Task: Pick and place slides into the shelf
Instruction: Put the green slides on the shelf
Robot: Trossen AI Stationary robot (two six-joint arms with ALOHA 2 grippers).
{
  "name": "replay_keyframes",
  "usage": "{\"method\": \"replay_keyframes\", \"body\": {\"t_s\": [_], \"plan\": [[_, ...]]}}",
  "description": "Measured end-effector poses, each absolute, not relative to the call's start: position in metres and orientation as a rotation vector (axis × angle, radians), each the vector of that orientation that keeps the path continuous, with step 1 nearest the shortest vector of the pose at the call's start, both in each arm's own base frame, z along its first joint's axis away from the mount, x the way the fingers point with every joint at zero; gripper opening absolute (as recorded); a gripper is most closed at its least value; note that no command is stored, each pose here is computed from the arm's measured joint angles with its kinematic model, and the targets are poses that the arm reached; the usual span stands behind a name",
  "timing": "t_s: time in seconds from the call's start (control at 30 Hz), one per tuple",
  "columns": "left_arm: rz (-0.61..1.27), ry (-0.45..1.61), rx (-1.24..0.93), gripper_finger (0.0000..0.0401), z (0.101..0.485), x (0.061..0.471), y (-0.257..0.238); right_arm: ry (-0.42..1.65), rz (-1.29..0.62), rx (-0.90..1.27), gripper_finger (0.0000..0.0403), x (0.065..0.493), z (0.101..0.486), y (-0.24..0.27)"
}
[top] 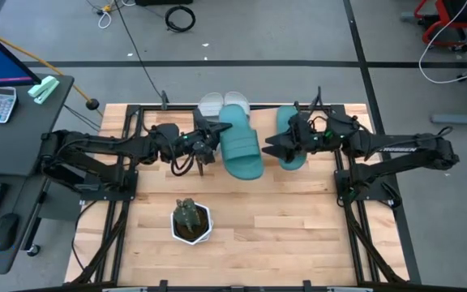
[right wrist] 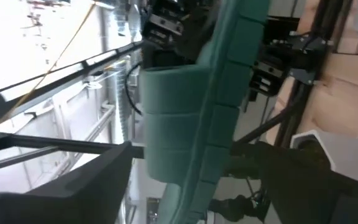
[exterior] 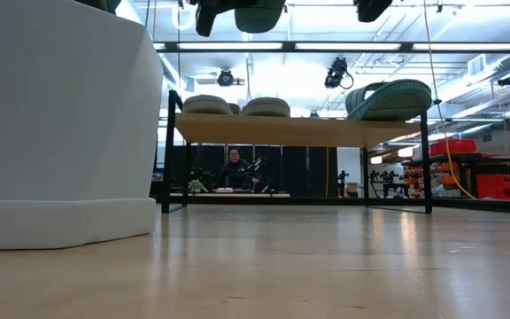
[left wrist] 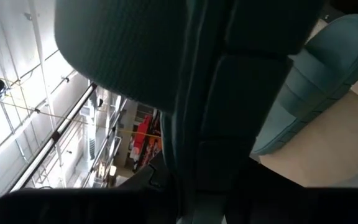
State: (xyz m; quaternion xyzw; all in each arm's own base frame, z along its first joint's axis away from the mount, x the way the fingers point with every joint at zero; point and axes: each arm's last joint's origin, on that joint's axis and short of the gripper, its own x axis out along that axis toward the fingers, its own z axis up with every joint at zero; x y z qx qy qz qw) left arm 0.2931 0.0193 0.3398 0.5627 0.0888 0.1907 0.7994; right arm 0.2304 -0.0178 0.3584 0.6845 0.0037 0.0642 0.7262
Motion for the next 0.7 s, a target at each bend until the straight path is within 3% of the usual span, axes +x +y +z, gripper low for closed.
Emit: {"method": "replay_keyframes", "body": {"t_s": [0.17, 0.47, 0.6, 0.7], "plan": [[0.409, 0.188, 1.187, 0.0086, 0.340, 0.293, 0.019, 0.022, 0.155, 1.531, 0.0372, 0.242, 0.357, -0.019], [0.408, 0.175, 1.150, 0.0086, 0.336, 0.299, 0.018, 0.067, 0.221, 1.454, 0.0375, 0.280, 0.385, -0.023], [0.397, 0.170, 1.149, 0.0086, 0.335, 0.300, 0.015, 0.170, 0.177, 1.406, 0.0369, 0.295, 0.386, -0.025], [0.395, 0.176, 1.134, 0.0087, 0.334, 0.300, 0.014, 0.202, 0.157, 1.366, 0.0342, 0.303, 0.386, -0.026]]}}
